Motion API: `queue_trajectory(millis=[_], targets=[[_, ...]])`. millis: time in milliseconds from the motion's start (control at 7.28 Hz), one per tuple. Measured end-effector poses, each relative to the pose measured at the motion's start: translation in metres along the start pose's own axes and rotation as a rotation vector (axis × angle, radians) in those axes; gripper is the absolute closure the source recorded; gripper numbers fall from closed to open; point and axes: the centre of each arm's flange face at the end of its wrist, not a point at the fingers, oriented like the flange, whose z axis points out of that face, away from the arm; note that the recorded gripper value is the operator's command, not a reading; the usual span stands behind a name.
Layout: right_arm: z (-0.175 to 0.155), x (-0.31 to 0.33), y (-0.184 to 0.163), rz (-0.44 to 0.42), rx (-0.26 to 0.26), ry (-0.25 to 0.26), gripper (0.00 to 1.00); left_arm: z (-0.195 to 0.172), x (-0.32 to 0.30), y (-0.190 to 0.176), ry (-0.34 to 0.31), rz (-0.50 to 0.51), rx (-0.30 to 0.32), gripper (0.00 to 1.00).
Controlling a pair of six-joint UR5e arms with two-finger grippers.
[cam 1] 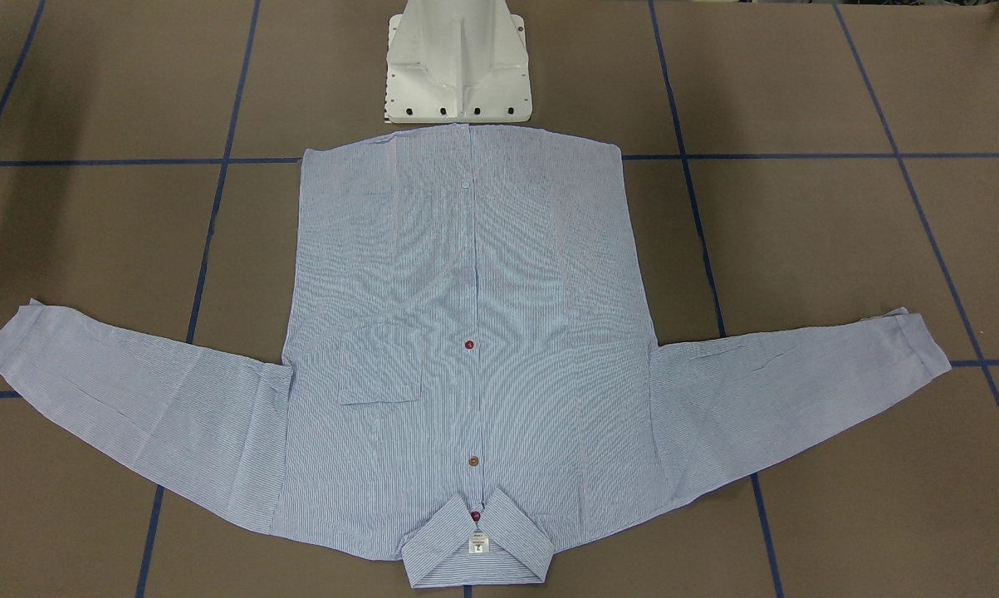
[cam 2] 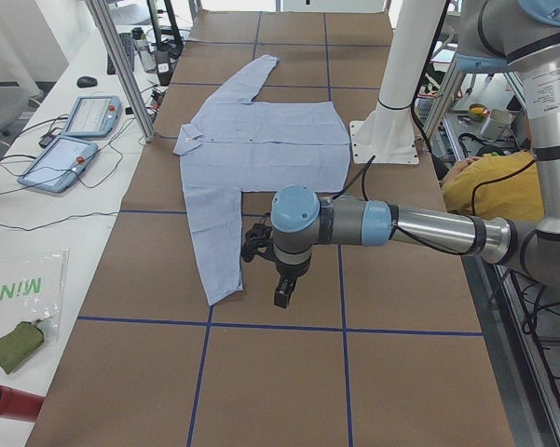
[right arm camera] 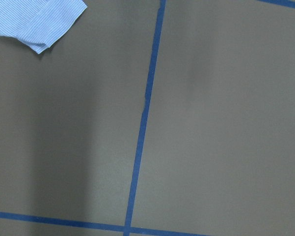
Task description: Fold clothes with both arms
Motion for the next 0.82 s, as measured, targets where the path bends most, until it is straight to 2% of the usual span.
queue_trajectory(millis=[275, 412, 549, 687, 824], targets=[[-0.013, -0.009, -0.007, -0.026, 0.033, 0.006, 0.0, -0.013, 0.009, -0.011, -0.028, 0.082, 0.081, 0.0], [-0.023, -0.016, -0.016, -0.055, 0.068, 0.011, 0.0, -0.019, 0.008, -0.012, -0.041, 0.11, 0.122, 0.0], [-0.036, -0.025, -0.029, -0.103, 0.13, 0.018, 0.0, -0.03, 0.006, -0.013, -0.052, 0.119, 0.164, 0.0], [-0.048, -0.032, -0.044, -0.164, 0.205, 0.029, 0.0, -0.049, 0.007, -0.027, -0.073, 0.168, 0.24, 0.0], [-0.053, -0.035, -0.055, -0.208, 0.269, 0.038, 0.0, -0.071, 0.011, -0.058, -0.107, 0.261, 0.342, 0.0]])
